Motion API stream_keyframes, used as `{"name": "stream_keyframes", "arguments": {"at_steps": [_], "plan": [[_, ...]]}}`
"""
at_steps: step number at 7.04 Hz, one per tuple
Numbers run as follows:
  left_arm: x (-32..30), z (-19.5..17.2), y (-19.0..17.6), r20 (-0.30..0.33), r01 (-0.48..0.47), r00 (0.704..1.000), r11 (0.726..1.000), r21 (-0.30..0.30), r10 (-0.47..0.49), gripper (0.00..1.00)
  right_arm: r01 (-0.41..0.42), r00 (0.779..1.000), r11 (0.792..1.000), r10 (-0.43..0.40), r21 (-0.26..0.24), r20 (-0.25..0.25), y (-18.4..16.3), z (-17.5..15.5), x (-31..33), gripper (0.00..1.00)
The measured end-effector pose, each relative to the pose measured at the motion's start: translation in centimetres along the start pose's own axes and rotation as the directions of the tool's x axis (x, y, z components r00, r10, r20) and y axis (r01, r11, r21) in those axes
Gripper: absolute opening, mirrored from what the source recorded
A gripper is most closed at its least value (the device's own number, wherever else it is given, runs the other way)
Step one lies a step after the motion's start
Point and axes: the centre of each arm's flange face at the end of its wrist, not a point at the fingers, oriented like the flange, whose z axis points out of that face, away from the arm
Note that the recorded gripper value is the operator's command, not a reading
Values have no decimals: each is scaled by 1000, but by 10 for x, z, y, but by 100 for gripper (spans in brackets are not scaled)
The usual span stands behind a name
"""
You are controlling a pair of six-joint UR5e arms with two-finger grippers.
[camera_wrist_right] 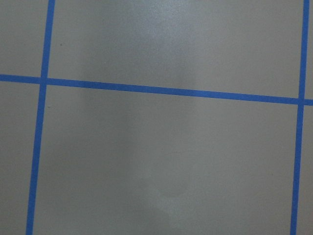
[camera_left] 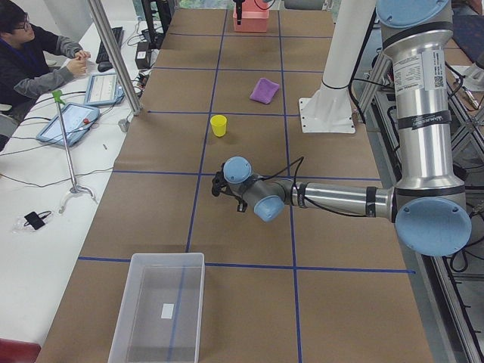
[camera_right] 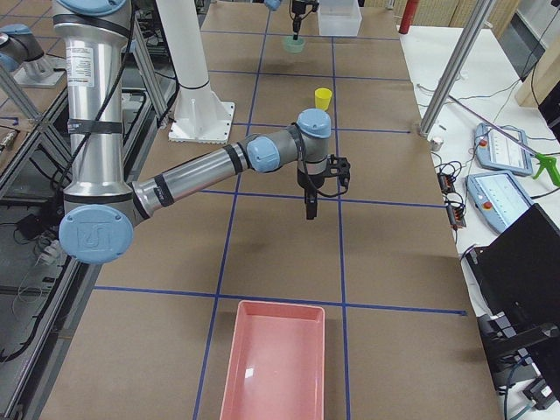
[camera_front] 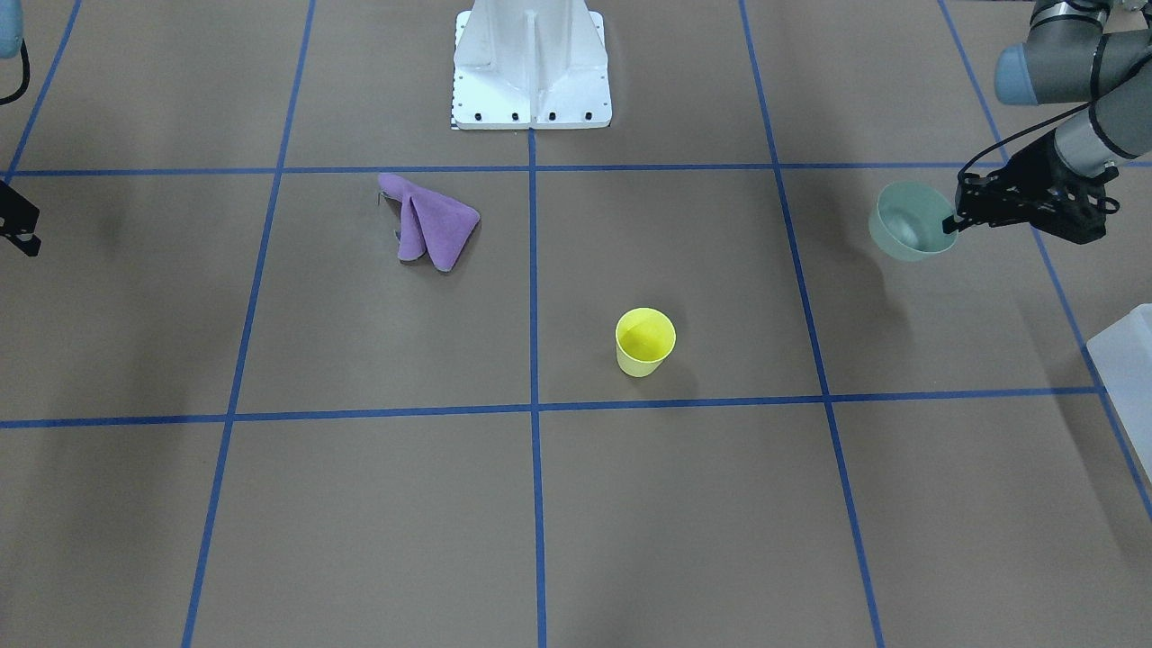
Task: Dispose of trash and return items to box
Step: 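Lift the green bowl with the left gripper into the clear bin, then release the bowl in the clear bin and raise the left gripper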
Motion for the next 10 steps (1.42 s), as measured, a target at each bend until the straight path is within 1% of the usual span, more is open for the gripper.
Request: {"name": "stream_keyframes", "arguments": {"at_steps": [1, 2, 3, 5, 6, 7, 8, 9, 10], "plan": [[2, -14, -19, 3, 20, 1000, 1000, 22, -20, 0, 0, 1000, 1000, 0, -1, 0, 0, 0, 0, 100], [-2, -32, -42, 26, 24, 999, 999, 47, -25, 0, 0, 1000, 1000, 0, -2, -1, 0, 1, 0, 100], [-13, -56, -66, 68, 4, 998, 998, 65, -8, 0, 0, 1000, 1000, 0, -4, -1, -1, 2, 1, 100], [-48, -120, -119, 159, -51, 986, 996, 76, 38, 0, -1, 1000, 1000, 1, -5, -2, -1, 3, 1, 100], [-80, -150, -145, 222, -88, 973, 993, 72, 70, 0, 0, 1000, 1000, 0, -6, -2, -1, 3, 1, 100], [-122, -172, -167, 268, -122, 958, 991, 50, 104, 0, 0, 1000, 1000, 0, -7, -2, -1, 4, 0, 100], [-168, -185, -184, 287, -150, 948, 989, 17, 139, 0, 2, 1000, 1000, -2, -7, -2, -2, 5, 0, 100], [-210, -189, -191, 298, -174, 939, 985, -11, 169, 0, 3, 1000, 1000, -3, -7, -1, -3, 5, -1, 100], [-249, -180, -190, 317, -192, 930, 981, -24, 189, 0, 3, 1000, 1000, -3, -7, -2, -4, 6, -1, 100]]}}
